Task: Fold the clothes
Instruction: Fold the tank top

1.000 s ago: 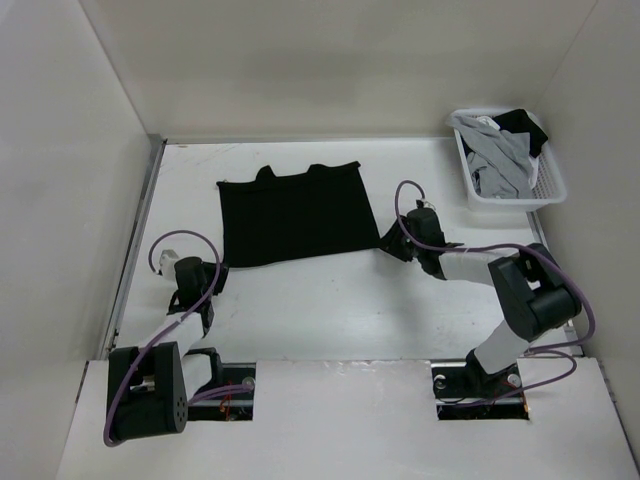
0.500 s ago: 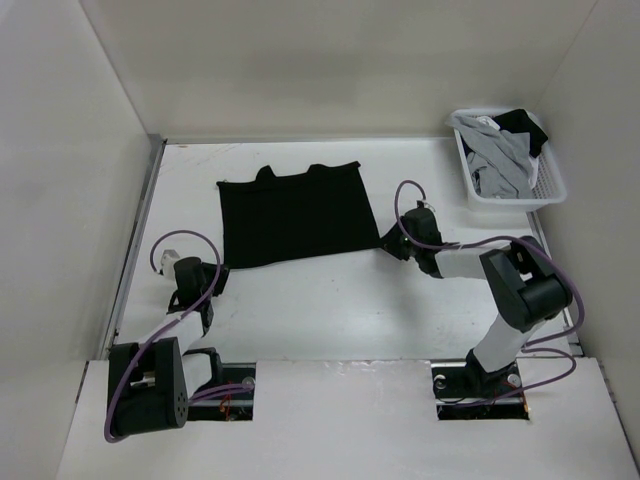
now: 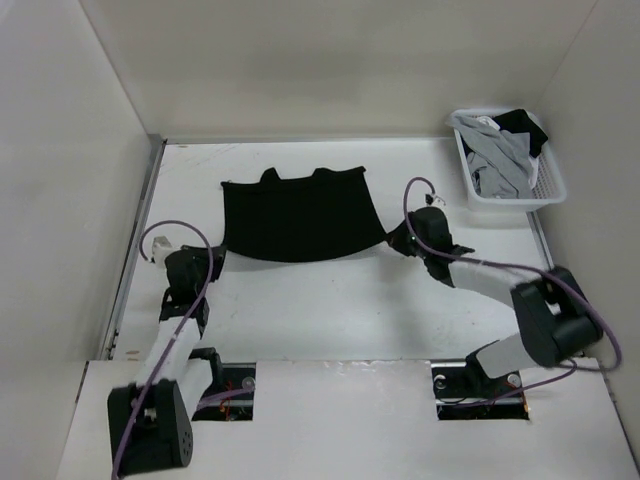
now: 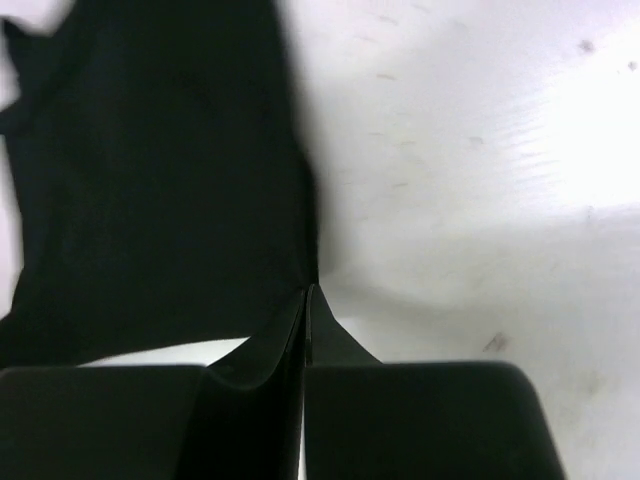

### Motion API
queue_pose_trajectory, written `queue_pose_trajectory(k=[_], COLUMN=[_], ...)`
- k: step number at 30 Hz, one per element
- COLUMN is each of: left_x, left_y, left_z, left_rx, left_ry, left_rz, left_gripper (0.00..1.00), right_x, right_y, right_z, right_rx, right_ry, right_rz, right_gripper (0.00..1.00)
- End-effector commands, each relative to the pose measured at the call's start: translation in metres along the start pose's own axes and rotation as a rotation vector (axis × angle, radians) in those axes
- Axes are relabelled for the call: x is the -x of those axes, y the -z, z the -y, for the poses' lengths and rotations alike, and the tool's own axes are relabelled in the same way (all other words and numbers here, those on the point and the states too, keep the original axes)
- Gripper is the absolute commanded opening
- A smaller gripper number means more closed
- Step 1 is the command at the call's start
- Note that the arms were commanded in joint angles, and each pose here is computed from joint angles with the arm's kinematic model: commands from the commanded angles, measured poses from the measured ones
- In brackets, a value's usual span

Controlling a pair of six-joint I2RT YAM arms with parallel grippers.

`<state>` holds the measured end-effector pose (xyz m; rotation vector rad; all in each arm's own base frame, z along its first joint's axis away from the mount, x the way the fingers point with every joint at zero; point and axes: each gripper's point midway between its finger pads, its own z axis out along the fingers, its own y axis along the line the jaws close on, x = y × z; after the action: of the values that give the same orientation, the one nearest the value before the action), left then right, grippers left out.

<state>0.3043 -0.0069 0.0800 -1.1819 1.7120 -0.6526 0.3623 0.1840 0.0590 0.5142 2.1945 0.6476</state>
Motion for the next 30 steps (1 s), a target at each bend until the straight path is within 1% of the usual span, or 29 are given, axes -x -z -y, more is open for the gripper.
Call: queue_pose_trajectory(k=[1, 5, 8, 12, 14, 16, 19, 21, 23, 26, 29, 30], left_x=[0.033, 0.064, 0.081, 0.088, 0.092, 0.095, 0.09, 0.084, 0.074, 0.058, 0.046, 0.045], left_y=[0.032, 0.105, 0.159, 0.204, 0.22, 0.227, 0.208, 0.181, 0.146, 0.092, 0.033, 0.015], left_z=[0.093, 0.163, 0.204, 0.238, 0.246, 0.249, 0.242, 0.227, 0.208, 0.186, 0.171, 0.171], left_rx=[-0.236, -0.403, -0.509, -0.61, -0.637, -0.64, -0.592, -0.525, -0.445, -0.35, -0.257, -0.236], left_ry=[0.005, -0.039, -0.061, -0.059, -0.056, -0.06, -0.067, -0.07, -0.074, -0.078, -0.086, -0.095], left_rz=[0.068, 0.15, 0.2, 0.209, 0.226, 0.237, 0.214, 0.197, 0.164, 0.115, 0.097, 0.1], left_gripper=[0.0, 0.0, 0.0, 0.0, 0.0, 0.0, 0.0, 0.0, 0.0, 0.0, 0.0, 0.0], right_x=[0.048, 0.083, 0.108, 0.133, 0.14, 0.144, 0.143, 0.14, 0.138, 0.138, 0.139, 0.141], right_y=[0.061, 0.154, 0.226, 0.306, 0.331, 0.341, 0.323, 0.291, 0.246, 0.173, 0.094, 0.07], right_z=[-0.06, -0.1, -0.122, -0.139, -0.143, -0.144, -0.142, -0.139, -0.13, -0.117, -0.108, -0.107], right_rx=[0.147, 0.229, 0.29, 0.365, 0.387, 0.391, 0.359, 0.329, 0.295, 0.279, 0.255, 0.248], right_ry=[0.1, 0.192, 0.227, 0.243, 0.249, 0.262, 0.281, 0.289, 0.278, 0.203, 0.15, 0.145], right_rz=[0.178, 0.309, 0.408, 0.506, 0.528, 0.541, 0.532, 0.507, 0.448, 0.334, 0.22, 0.191], right_gripper=[0.0, 0.0, 0.0, 0.01, 0.01, 0.02, 0.03, 0.03, 0.04, 0.04, 0.04, 0.04])
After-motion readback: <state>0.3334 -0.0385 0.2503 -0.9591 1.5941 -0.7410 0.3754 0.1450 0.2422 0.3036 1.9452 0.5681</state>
